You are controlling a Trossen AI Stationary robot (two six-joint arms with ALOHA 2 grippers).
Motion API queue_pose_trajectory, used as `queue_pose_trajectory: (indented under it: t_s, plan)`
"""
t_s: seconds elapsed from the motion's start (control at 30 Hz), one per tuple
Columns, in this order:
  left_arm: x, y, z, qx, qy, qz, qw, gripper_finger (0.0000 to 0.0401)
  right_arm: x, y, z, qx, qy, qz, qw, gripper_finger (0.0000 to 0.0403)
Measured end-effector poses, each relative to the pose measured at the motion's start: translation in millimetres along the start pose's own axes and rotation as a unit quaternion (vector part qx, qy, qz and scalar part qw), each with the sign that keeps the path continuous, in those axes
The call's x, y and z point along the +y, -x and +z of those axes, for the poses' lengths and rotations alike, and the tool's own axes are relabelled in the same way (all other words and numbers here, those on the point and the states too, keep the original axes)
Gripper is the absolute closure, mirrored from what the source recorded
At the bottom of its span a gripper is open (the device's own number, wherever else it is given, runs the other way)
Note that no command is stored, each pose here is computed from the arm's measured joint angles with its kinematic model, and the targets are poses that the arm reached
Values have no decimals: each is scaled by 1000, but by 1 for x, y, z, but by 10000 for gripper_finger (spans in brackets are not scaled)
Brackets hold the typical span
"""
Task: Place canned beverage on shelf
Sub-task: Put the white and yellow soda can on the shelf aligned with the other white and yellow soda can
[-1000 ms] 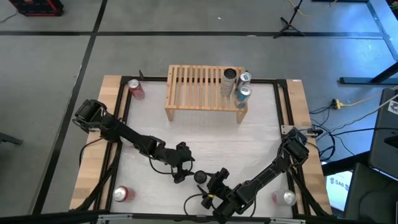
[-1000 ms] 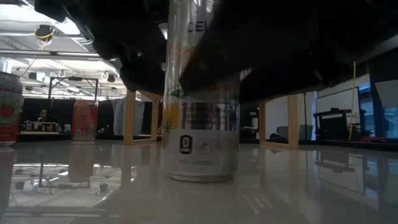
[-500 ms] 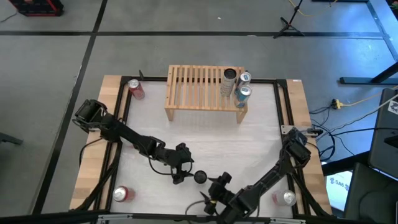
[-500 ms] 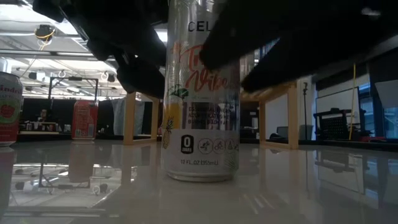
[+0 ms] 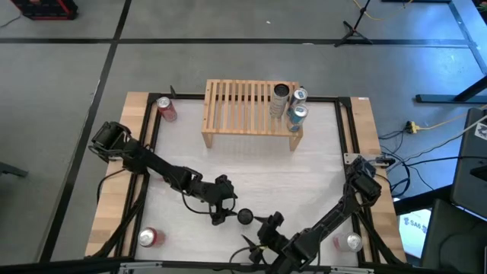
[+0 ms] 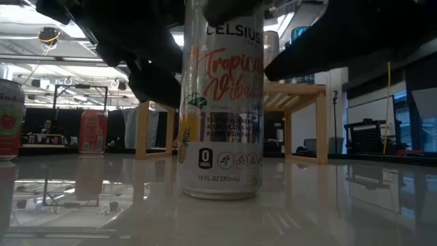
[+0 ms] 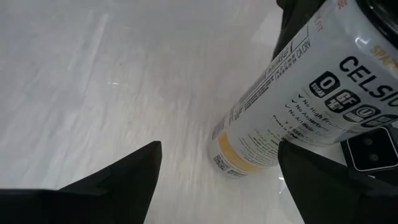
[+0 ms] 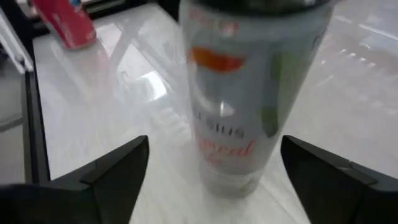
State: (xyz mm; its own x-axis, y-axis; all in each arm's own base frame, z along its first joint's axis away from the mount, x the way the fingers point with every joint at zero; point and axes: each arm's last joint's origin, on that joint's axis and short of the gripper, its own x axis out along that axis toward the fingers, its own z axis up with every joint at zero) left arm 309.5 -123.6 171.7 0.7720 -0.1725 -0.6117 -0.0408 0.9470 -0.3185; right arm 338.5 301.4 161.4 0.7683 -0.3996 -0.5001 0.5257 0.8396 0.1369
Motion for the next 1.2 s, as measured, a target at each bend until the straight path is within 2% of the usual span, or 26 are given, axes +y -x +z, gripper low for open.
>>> queue_pose_trajectory:
  t_s: [0.1, 0.2, 0.37, 0.53, 0.73, 0.9, 1.07, 1.2]
  plan:
    - [0, 0, 0, -1, 0, 0, 1000, 83, -1, -3, 1, 13, -14, 2, 1000, 16]
    - [0, 0, 0, -1, 0, 0, 1000, 83, 1, -5, 2, 39, -32, 18, 999, 6]
    - [0, 0, 0, -1, 1, 0, 1000, 83, 2, -8, 3, 52, -44, 28, 997, 19]
    - [0, 0, 0, -2, 1, -1, 1000, 83, 0, -9, 5, 19, -44, 8, 999, 30]
    - [-1, 0, 1, -5, 14, -3, 1000, 83, -7, -32, 2, 3, -40, -24, 999, 43]
    - [-2, 0, 3, -6, 16, -25, 1000, 83, -10, -44, 5, -9, -46, -40, 998, 55]
    - [-4, 0, 1, 4, 14, -42, 999, 83, -12, -46, 7, -25, -37, -51, 998, 89]
    - [-4, 2, 1, 13, 11, -42, 999, 83, -12, -46, 7, -20, -36, -50, 998, 158]
